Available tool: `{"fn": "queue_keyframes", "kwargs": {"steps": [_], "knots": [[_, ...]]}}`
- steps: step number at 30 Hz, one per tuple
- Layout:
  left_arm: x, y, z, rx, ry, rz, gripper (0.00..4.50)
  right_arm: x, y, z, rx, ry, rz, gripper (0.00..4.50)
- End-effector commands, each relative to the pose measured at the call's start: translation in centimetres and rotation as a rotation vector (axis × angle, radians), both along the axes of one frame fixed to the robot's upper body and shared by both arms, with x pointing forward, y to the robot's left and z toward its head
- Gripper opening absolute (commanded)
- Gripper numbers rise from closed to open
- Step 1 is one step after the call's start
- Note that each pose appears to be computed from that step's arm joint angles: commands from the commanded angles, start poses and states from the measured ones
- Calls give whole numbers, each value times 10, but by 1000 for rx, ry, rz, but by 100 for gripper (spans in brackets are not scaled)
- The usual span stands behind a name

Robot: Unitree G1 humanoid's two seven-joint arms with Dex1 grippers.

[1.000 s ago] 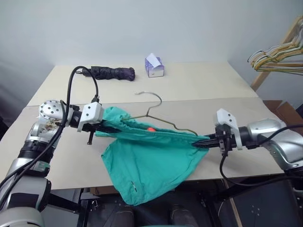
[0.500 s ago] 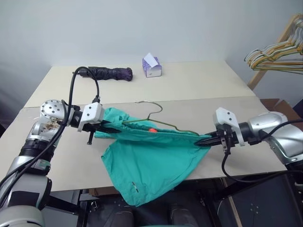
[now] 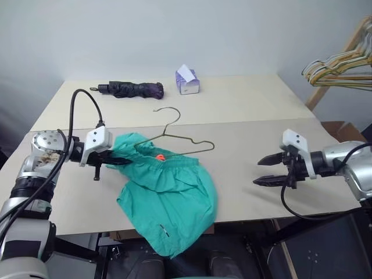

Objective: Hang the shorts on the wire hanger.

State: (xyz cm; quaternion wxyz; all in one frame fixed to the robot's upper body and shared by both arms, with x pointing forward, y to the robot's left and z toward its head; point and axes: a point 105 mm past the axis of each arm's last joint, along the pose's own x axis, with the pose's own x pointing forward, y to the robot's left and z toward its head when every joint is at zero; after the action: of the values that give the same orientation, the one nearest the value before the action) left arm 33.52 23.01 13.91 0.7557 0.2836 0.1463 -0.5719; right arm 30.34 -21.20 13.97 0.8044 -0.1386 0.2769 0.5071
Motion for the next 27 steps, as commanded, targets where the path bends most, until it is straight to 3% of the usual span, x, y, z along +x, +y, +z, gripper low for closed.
{"fn": "queue_keyframes", "kwargs": {"steps": [1, 7, 15, 23, 27], "knots": [[6, -4, 22, -24, -69, -5, 0, 4, 25, 6, 106, 12, -45, 446], [7, -5, 24, -27, -73, -10, 0, 27, 69, -21, 165, 146, -217, 446], [5, -8, 22, -41, -71, -10, 0, 50, 122, -39, 194, 211, -323, 446], [5, -10, 20, -54, -72, -2, 0, 57, 152, -61, 89, 219, -341, 446], [5, -10, 20, -56, -74, 1, 0, 54, 159, -65, 69, 216, -305, 352]]}}
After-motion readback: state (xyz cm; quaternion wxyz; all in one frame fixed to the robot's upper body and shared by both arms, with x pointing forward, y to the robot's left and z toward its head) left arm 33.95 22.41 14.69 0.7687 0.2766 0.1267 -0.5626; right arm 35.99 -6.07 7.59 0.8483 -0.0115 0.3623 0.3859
